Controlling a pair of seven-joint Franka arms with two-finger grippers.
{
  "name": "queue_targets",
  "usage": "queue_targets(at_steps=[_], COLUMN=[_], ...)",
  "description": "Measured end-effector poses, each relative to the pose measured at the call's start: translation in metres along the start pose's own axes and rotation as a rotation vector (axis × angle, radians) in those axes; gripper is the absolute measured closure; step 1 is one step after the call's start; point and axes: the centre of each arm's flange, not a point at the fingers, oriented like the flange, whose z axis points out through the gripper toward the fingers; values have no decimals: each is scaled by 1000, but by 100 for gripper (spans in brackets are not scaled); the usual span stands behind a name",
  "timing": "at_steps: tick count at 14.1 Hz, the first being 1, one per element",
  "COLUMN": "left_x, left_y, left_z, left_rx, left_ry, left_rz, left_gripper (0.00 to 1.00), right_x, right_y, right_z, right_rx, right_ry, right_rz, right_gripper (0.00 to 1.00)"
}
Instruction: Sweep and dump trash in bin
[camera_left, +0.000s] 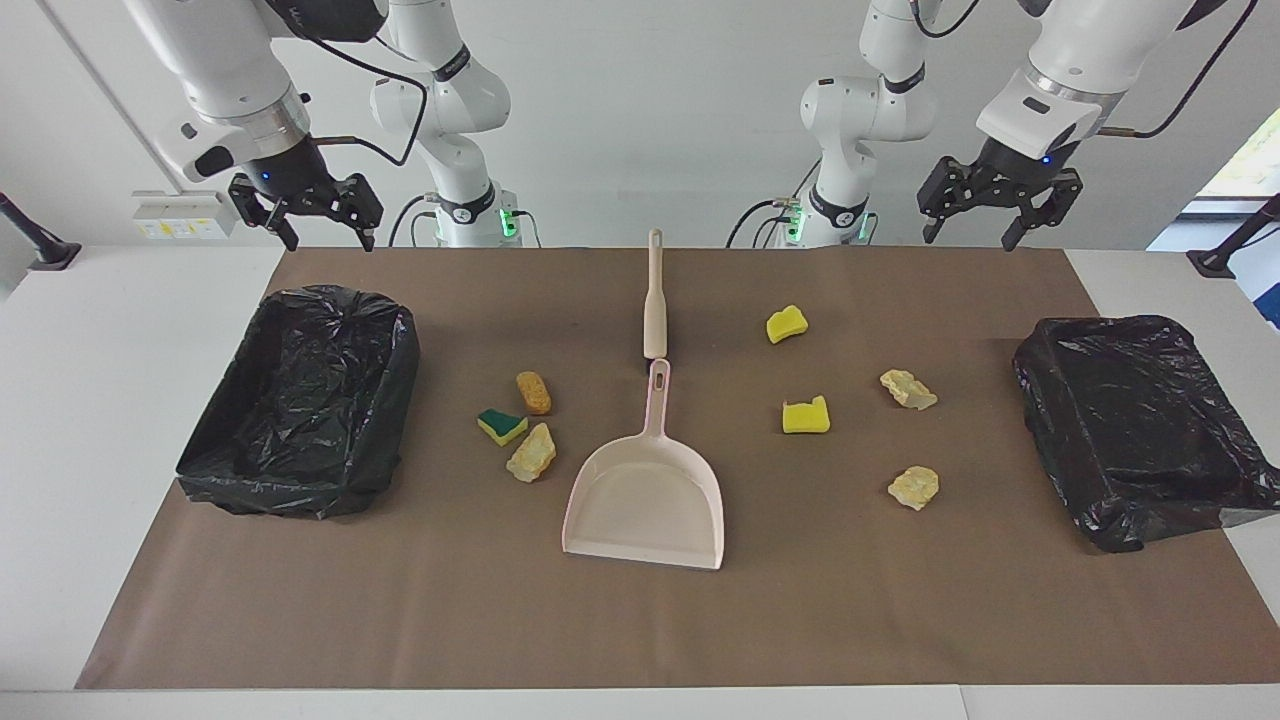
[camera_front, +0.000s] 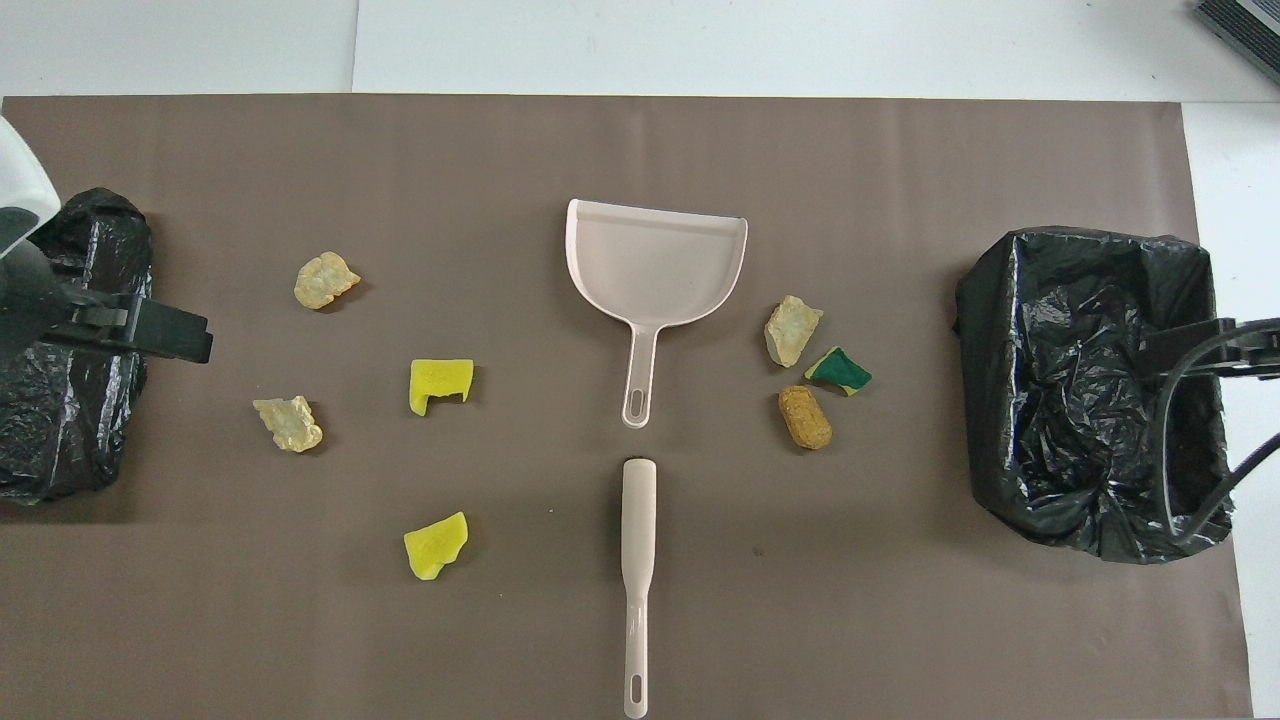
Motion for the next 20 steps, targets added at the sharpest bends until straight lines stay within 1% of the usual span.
queue_targets(at_steps=[2, 3, 4, 5, 8, 10, 12, 14, 17, 20], left_x=[0, 0, 0, 0, -1, -2, -4, -9, -19, -48], left_y=[0, 0, 0, 0, 2, 5, 12, 28, 81, 132], left_z=[0, 0, 0, 0, 3, 6, 15, 31, 72, 117], left_rx=[0, 0, 0, 0, 0, 0, -2, -4, -5, 1], left_ry=[0, 0, 1, 1, -3, 11, 7, -13, -10, -38], left_rz=[0, 0, 0, 0, 4, 10, 21, 44, 68, 125], left_gripper=[0, 0, 0, 0, 0, 0, 0, 0, 0, 0], right_x=[-4, -2, 3, 10, 41, 60, 76, 89, 94, 93], right_y=[-1, -4, -16, -36, -121, -171, -211, -240, -289, -323], right_z=[12, 18, 27, 38, 89, 123, 141, 153, 181, 204], right_rx=[2, 5, 9, 10, 9, 39, 73, 87, 132, 141], right_ry=[-18, -6, 24, 52, 80, 76, 57, 52, 27, -3], right_rz=[-3, -8, -16, -3, 90, 139, 204, 262, 296, 322], right_gripper=[0, 0, 0, 0, 0, 0, 0, 0, 0, 0])
